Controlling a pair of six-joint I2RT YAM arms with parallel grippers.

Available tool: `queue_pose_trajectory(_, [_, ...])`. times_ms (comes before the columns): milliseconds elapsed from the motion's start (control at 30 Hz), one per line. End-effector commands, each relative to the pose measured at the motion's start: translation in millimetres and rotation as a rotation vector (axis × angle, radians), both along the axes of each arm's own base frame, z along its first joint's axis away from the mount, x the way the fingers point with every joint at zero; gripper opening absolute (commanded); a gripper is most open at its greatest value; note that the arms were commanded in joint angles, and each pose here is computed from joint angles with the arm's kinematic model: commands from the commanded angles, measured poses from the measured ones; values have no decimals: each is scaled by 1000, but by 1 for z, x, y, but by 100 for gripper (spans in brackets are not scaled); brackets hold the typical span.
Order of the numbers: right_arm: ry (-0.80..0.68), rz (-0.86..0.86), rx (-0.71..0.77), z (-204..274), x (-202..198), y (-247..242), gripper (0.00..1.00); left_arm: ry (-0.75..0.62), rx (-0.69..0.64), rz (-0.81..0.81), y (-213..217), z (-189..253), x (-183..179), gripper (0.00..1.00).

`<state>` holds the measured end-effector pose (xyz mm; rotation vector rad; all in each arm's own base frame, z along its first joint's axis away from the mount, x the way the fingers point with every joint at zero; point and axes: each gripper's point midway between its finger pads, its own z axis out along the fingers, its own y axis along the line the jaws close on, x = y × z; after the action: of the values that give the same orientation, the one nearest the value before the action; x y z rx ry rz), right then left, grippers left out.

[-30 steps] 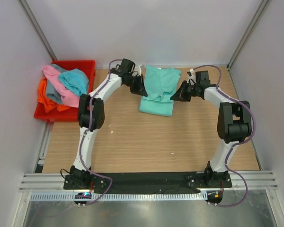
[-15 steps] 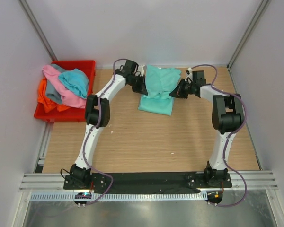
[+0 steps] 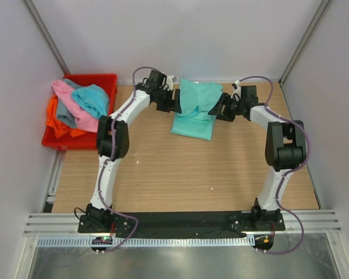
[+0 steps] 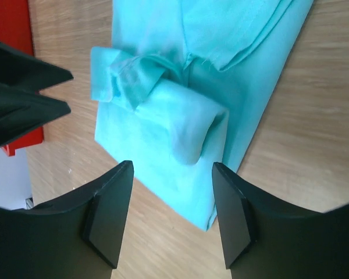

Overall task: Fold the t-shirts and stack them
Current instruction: Fold the tshirt

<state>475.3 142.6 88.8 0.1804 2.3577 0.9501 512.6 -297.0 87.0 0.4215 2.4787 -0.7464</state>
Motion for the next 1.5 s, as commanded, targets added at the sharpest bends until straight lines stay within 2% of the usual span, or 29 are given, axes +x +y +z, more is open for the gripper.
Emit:
queue_pose_trajectory(0, [-110,41,-42,51,-18,-6,63,-108,-54,21,12,78,-22,71])
queue_pose_trajectory(200, [95,130,13,17,-61,4,62,149,-76,-28,14,29,-79,69])
queue_pose_trajectory(333, [180,148,49,-8,-71,9,62,247,-95,-30,12,-3,-88,68])
queue_pose_trajectory(467, [254,156,71,-28,-78,11,61,275,-87,-24,15,-17,-86,69])
queue_pose_trajectory(1100, [392,160,95,-75,-91,14,59,395,-121,-9,11,-62,-81,69])
queue_pose_trajectory(1467, [433,151,106,-91,-93,14,57,427,-117,3,19,-70,-89,60])
